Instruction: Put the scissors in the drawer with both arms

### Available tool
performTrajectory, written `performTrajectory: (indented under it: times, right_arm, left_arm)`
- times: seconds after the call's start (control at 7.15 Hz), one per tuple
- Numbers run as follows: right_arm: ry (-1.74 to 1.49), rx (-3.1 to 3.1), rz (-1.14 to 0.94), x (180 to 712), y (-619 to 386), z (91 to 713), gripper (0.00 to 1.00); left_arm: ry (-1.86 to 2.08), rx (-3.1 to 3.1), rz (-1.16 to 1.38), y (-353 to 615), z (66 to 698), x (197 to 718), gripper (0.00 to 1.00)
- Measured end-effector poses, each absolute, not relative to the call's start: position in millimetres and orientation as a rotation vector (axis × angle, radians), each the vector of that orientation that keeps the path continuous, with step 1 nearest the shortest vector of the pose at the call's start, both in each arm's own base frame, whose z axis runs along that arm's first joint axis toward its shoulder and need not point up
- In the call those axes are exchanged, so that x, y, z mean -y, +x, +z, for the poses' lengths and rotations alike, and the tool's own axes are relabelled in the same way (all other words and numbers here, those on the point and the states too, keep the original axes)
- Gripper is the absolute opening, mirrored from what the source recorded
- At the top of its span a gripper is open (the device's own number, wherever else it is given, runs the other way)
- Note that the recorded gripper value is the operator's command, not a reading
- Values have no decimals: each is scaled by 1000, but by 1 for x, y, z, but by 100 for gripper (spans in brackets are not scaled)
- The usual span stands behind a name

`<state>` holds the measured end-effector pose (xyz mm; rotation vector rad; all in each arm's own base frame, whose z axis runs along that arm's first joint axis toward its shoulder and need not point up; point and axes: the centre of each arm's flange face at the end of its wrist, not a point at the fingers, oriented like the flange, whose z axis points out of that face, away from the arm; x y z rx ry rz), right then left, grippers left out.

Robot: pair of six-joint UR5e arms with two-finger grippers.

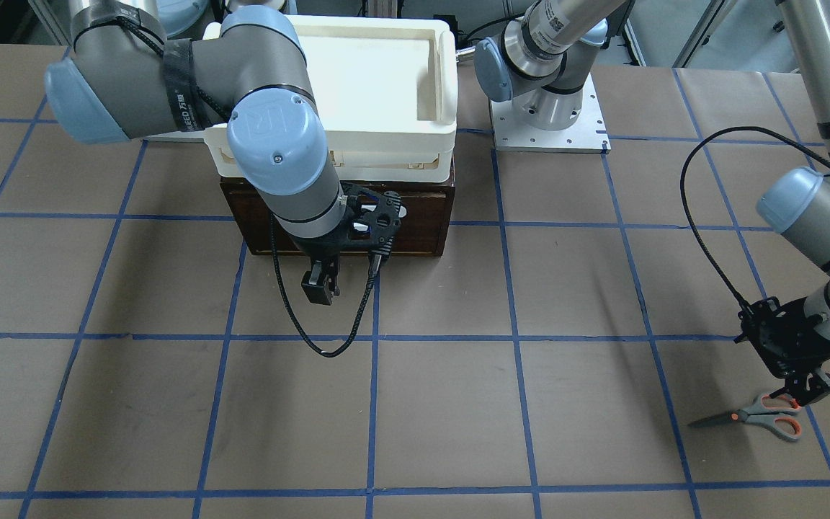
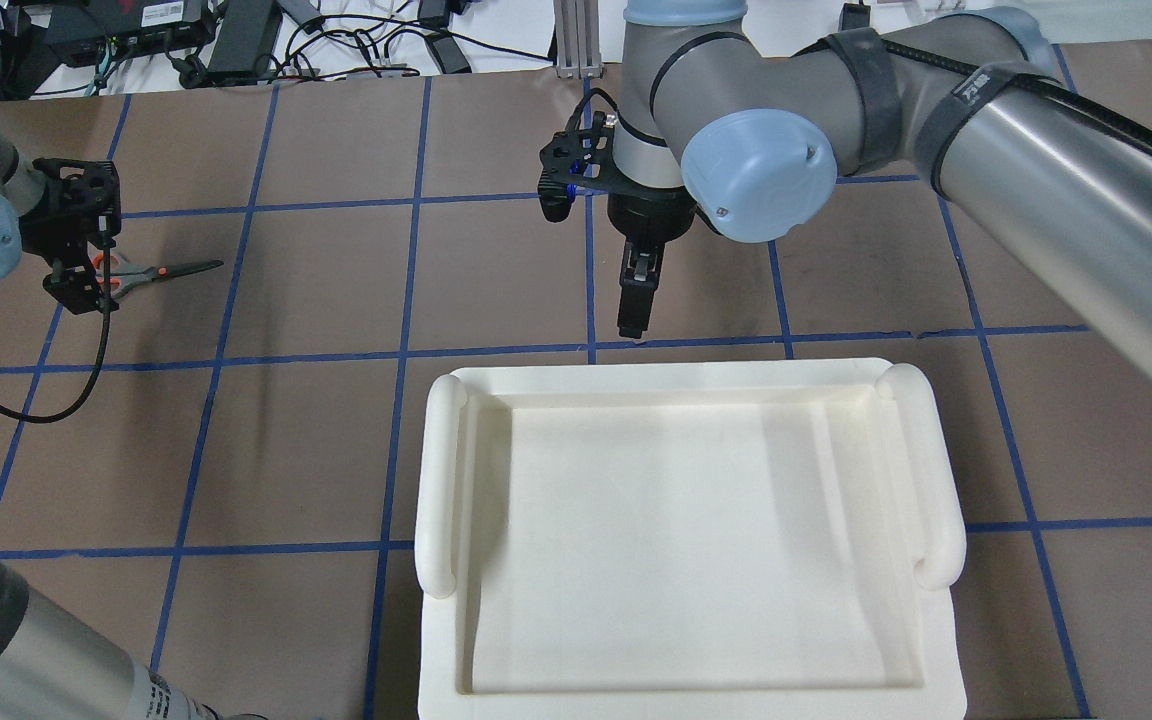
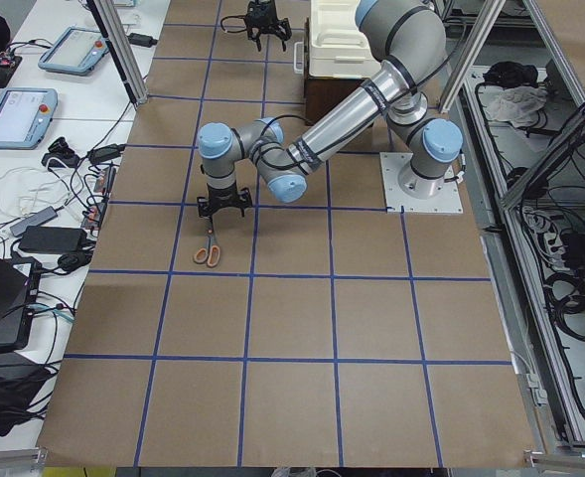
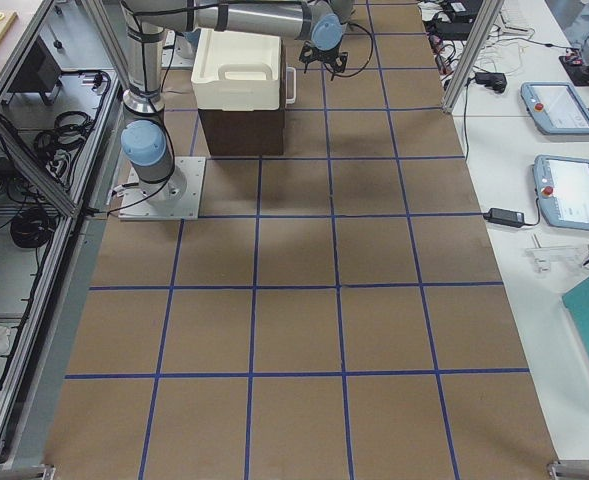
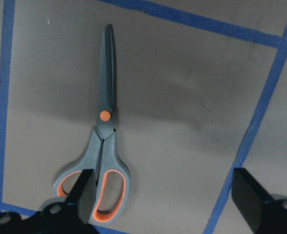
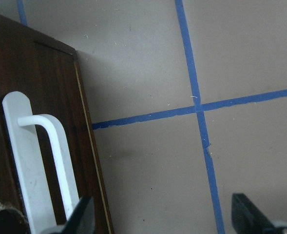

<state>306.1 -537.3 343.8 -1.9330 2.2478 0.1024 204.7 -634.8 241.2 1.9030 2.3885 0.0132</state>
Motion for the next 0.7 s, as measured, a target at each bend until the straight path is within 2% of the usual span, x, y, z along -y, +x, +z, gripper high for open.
performTrajectory:
  times: [0.7]
  right_arm:
    - [-2053, -2156, 218, 523, 303, 331, 100]
  left_arm:
    - [2053, -2267, -8, 222, 190, 669, 100]
